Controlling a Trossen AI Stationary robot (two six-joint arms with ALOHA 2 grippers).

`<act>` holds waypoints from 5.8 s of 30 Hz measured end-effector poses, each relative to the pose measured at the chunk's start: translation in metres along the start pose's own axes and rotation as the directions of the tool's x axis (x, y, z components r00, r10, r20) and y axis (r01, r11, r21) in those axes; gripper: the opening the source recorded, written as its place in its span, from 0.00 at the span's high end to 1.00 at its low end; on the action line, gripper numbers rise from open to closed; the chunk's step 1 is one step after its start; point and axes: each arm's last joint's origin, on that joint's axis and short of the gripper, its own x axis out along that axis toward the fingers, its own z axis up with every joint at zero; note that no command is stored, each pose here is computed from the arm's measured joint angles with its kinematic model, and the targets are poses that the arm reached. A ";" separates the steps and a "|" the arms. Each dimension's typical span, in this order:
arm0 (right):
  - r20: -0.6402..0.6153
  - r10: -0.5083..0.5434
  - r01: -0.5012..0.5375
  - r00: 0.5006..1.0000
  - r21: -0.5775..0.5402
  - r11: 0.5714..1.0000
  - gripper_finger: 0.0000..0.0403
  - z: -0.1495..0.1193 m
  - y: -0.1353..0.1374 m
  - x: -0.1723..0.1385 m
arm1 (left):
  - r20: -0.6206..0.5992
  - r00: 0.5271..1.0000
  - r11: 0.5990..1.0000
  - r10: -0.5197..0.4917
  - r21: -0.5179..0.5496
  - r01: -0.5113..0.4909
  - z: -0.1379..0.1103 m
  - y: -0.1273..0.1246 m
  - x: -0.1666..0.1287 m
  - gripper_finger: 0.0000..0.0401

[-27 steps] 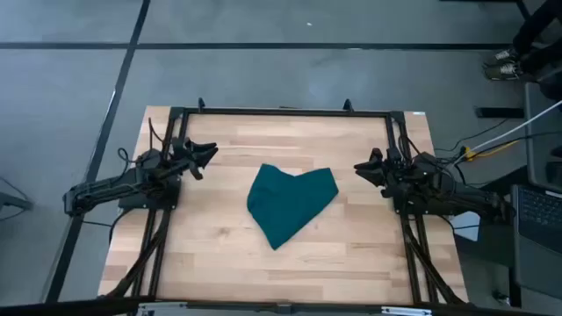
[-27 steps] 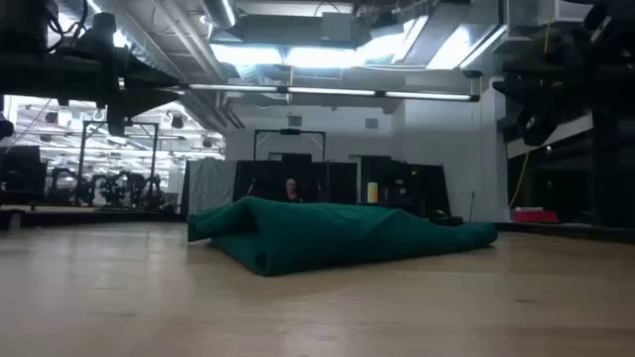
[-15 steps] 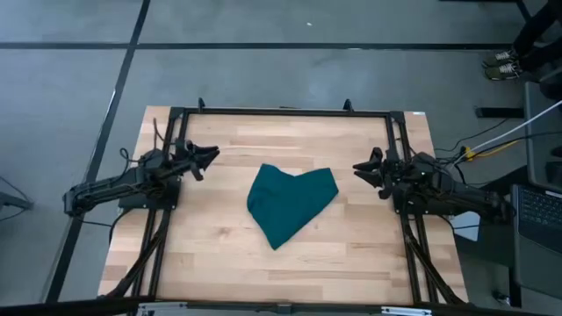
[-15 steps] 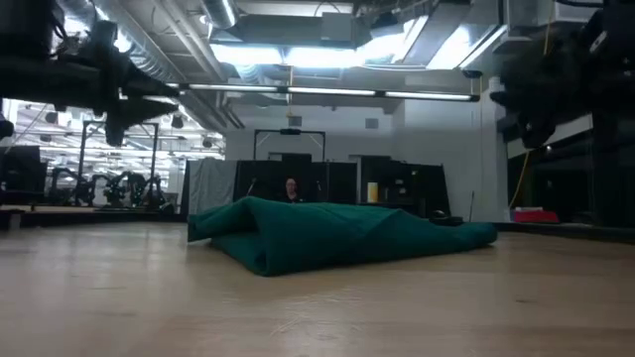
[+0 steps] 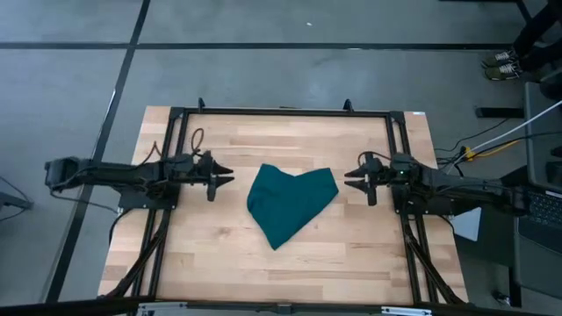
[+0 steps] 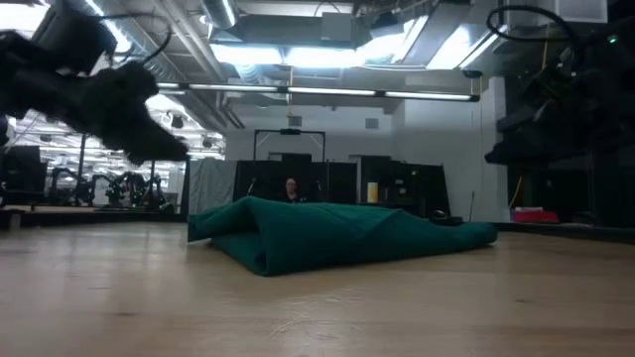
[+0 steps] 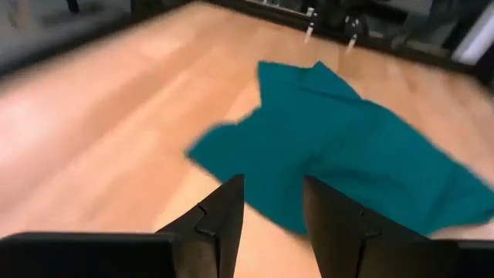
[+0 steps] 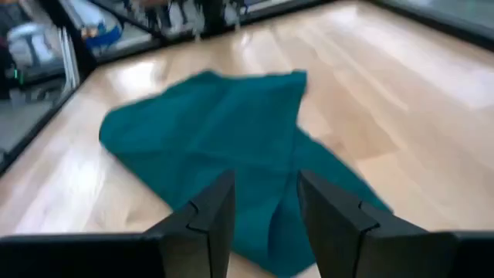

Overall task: Fold microfiber towels
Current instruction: Fold the blue napkin

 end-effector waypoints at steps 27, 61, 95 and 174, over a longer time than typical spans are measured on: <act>-0.092 -0.123 0.136 0.988 0.156 0.978 0.67 -0.007 -0.011 0.021 | -0.154 0.977 0.969 -0.150 -0.221 0.114 0.010 0.066 0.102 0.68; -0.361 -0.225 0.330 0.905 0.260 0.908 0.67 0.001 -0.038 0.113 | -0.263 0.962 0.993 -0.069 -0.111 0.041 0.020 0.043 0.121 0.68; -0.338 -0.250 0.350 0.908 0.279 0.894 0.69 0.003 -0.038 0.114 | -0.325 0.944 0.998 0.061 0.025 -0.056 -0.015 0.035 0.142 0.68; -0.412 0.028 0.072 0.911 0.223 0.972 0.60 0.041 0.007 0.158 | -0.316 0.831 0.855 -0.459 -0.413 0.315 -0.037 -0.246 0.056 0.99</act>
